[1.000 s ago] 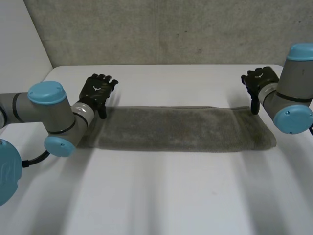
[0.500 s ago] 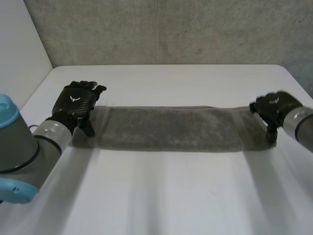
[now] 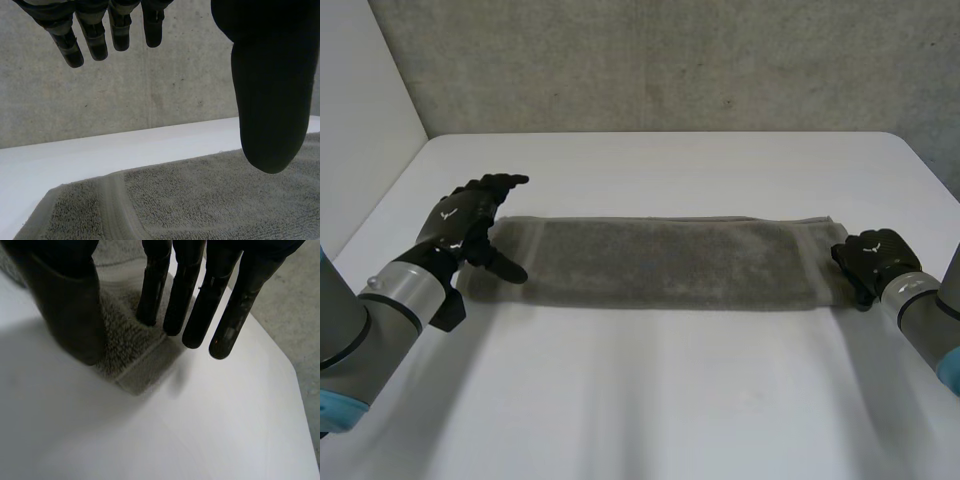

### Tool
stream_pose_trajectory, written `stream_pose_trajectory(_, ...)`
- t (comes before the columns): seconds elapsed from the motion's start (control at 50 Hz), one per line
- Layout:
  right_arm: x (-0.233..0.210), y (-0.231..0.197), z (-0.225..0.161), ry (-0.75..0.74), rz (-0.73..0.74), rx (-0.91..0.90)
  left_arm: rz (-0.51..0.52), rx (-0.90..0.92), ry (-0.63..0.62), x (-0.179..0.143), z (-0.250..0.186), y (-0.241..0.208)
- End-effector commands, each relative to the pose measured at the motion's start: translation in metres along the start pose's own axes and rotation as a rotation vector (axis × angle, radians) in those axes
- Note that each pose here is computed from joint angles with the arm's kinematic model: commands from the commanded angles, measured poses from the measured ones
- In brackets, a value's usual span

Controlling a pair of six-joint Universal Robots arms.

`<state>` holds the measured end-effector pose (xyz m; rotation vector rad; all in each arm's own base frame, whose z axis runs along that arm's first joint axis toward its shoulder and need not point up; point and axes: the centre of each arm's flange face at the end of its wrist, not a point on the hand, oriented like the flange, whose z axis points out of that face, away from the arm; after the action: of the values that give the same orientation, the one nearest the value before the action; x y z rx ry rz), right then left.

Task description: Fold the towel.

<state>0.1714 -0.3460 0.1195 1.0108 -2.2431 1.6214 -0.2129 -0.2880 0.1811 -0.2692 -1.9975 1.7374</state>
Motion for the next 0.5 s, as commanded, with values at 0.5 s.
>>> stream_pose_trajectory(0.5, 0.112, -0.070, -0.011, 0.398, -0.258, 0.084, 0.365, 0.092, -0.108, 0.018, -0.011, -0.015)
